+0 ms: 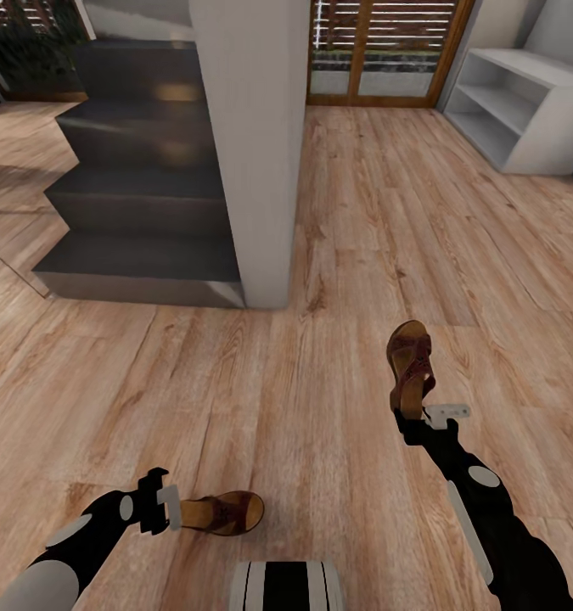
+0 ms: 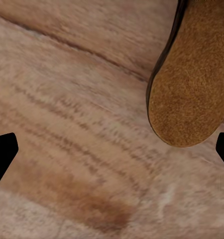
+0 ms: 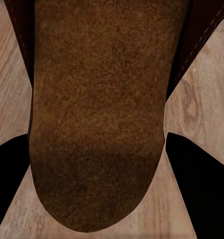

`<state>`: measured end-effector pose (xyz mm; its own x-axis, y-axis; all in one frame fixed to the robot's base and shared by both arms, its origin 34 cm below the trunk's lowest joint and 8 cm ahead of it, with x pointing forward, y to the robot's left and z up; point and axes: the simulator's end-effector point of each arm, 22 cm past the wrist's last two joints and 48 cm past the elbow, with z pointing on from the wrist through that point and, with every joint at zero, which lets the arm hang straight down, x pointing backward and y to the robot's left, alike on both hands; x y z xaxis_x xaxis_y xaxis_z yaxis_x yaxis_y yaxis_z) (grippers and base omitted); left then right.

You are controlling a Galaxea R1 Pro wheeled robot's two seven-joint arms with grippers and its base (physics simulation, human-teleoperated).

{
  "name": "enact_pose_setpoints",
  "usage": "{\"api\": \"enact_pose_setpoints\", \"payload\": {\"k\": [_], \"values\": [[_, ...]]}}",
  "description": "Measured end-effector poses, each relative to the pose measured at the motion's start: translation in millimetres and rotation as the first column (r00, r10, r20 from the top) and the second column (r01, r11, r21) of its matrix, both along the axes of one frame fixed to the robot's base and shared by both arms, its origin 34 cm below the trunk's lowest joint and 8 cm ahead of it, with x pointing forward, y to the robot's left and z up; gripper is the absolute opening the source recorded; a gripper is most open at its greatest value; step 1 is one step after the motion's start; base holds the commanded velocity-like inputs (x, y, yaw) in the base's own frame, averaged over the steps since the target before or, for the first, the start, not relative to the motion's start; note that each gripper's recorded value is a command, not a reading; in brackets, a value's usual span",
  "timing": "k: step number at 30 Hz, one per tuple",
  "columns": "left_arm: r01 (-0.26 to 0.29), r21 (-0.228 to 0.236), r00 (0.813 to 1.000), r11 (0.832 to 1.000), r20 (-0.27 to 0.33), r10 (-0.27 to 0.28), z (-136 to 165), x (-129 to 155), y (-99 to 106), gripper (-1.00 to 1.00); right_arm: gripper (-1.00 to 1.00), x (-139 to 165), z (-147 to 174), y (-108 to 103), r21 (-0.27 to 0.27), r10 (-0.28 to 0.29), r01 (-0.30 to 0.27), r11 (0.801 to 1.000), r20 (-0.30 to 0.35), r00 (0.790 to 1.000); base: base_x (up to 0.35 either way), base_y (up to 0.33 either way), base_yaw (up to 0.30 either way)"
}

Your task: Pick up the two gym shoes and the two sandals from the corridor floor and place them onto the hallstand (shoe rack) in the corridor, making sure they are on the rack and not on the floor. Arrange them so the two gym shoes are next to each other and the two sandals are next to each other.

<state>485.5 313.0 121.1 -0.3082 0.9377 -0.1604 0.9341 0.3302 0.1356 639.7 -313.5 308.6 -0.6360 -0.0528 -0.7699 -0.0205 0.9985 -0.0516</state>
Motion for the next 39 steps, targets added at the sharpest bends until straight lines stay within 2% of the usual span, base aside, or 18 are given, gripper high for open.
{"api": "enact_pose_setpoints", "payload": {"k": [6,15,22,35,39], "values": [[0.002,-0.002,1.0,1.0,-0.002,-0.002,0,-1,-2,1.0,-1.0,0,0,0,0.0,0.0,0.0,1.0,0.0,1.0,0.0,0.0,-0.148],[0.016,0.002,1.0,1.0,-0.008,-0.016,-1,-4,-3,1.0,-1.0,12,21,3,-0.005,0.01,-0.01,1.0,0.052,0.999,0.0,0.0,-0.048],[0.035,0.019,0.999,0.999,-0.013,-0.035,-2,-6,0,1.0,-1.0,13,23,3,-0.006,0.011,-0.011,1.0,0.055,0.998,0.0,0.0,-0.002],[0.037,0.02,0.999,0.999,-0.015,-0.036,-3,-6,0,1.0,-1.0,13,23,2,-0.007,0.01,-0.01,1.0,0.055,0.998,0.0,0.0,0.0],[0.038,0.016,0.999,0.999,-0.03,-0.037,-9,-12,-2,1.0,-1.0,10,13,2,-0.007,0.011,-0.01,1.0,0.038,0.999,0.0,0.0,0.0]]}}
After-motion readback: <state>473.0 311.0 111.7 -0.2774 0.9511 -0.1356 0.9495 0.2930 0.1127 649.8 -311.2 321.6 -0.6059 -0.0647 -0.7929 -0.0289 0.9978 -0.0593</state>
